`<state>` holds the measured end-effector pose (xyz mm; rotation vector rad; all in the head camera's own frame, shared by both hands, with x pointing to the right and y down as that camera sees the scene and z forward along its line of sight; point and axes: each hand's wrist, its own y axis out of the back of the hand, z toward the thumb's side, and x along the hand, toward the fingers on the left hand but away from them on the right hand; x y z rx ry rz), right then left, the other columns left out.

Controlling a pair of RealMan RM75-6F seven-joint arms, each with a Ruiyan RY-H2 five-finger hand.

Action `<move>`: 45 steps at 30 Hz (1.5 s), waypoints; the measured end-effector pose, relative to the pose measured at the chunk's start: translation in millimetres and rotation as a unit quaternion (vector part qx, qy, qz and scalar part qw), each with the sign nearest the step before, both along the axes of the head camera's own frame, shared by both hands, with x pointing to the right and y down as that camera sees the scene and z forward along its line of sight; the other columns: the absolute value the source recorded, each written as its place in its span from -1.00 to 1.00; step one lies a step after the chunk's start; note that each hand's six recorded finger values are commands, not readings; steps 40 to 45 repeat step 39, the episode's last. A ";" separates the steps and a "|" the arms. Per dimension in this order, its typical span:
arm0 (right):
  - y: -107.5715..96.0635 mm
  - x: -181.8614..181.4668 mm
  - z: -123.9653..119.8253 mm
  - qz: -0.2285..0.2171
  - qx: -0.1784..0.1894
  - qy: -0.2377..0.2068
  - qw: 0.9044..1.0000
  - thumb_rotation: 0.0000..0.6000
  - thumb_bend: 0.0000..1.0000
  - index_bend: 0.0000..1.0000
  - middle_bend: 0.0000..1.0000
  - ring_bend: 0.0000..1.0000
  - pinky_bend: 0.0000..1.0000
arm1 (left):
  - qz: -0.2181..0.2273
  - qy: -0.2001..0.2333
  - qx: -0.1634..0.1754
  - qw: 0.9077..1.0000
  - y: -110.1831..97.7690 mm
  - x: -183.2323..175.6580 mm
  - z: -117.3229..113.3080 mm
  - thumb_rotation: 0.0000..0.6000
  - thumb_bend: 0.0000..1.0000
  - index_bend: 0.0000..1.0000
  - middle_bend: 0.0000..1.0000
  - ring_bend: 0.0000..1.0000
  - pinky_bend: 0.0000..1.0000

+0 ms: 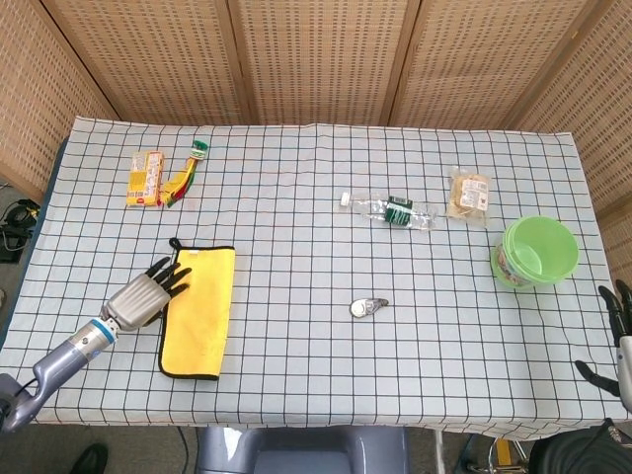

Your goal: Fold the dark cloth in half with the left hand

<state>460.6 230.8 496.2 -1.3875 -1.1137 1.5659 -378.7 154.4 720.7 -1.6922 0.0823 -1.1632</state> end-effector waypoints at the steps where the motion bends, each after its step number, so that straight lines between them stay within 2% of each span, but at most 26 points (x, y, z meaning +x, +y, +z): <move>1: 0.1 -0.5 0.0 -0.001 0.000 0.000 1.000 1.00 -1.00 -1.00 -1.00 -1.00 -1.00 | -0.002 0.001 0.003 1.000 -1.3 -2.6 -2.8 1.00 -0.33 -1.00 -1.00 -1.00 -1.00; 8: 1.0 -3.0 0.0 -0.005 -0.002 -0.003 1.000 1.00 -1.00 -1.00 -1.00 -1.00 -1.00 | -0.034 0.015 0.023 0.999 -11.3 -21.5 -24.2 1.00 -0.34 -1.00 -1.00 -1.00 -1.00; 11: 1.4 -4.0 -0.1 -0.007 -0.002 -0.004 1.000 1.00 -1.00 -1.00 -1.00 -1.00 -1.00 | -0.053 0.027 0.031 0.998 -14.9 -26.9 -33.2 1.00 -0.43 -1.00 -1.00 -1.00 -1.00; 16: 1.8 -5.1 -1.4 -0.009 -0.001 -0.006 1.000 1.00 -1.00 -1.00 -1.00 -1.00 -1.00 | -0.094 0.058 0.049 0.993 -22.5 -34.0 -51.2 1.00 -0.88 -1.00 -1.00 -1.00 -1.00; 18: 1.9 -5.1 -2.0 -0.009 0.000 -0.007 1.000 1.00 -1.00 -1.00 -1.00 -1.00 -1.00 | -0.120 0.075 0.059 0.988 -26.1 -38.1 -61.6 1.00 -0.99 -1.00 -1.00 -1.00 -1.00; 22: 2.2 -6.7 -3.8 -0.013 0.004 -0.009 1.000 1.00 -1.00 -1.00 -1.00 -1.00 -1.00 | -0.174 0.102 0.071 0.977 -26.6 -48.4 -82.5 1.00 -1.00 -1.00 -1.00 -1.00 -1.00; 28: 3.4 -10.5 -5.1 -0.026 0.009 -0.016 0.999 1.00 -1.00 -1.00 -1.00 -1.00 -1.00 | -0.283 0.132 0.077 0.947 0.0 -63.3 -126.1 1.00 -1.00 -1.00 -1.00 -1.00 -1.00; 32: 3.5 -10.1 -5.7 -0.029 0.012 -0.018 0.999 1.00 -1.00 -1.00 -1.00 -1.00 -1.00 | -0.342 0.109 0.100 0.928 25.8 -70.2 -157.6 1.00 -1.00 -1.00 -1.00 -1.00 -1.00; 36: 3.6 -8.3 -7.0 -0.028 0.015 -0.020 0.999 1.00 -1.00 -1.00 -1.00 -1.00 -1.00 | -0.379 0.073 0.137 0.912 48.0 -83.5 -184.5 1.00 -1.00 -1.00 -1.00 -1.00 -1.00; 39: 3.9 -6.9 -8.1 -0.027 0.017 -0.021 0.999 1.00 -1.00 -1.00 -1.00 -1.00 -1.00 | -0.383 0.057 0.148 0.910 55.6 -87.4 -193.7 1.00 -1.00 -1.00 -1.00 -1.00 -1.00; 45: 3.9 -6.9 -8.1 -0.027 0.017 -0.021 0.999 1.00 -1.00 -1.00 -1.00 -1.00 -1.00 | -0.383 0.057 0.148 0.910 55.6 -87.4 -193.7 1.00 -1.00 -1.00 -1.00 -1.00 -1.00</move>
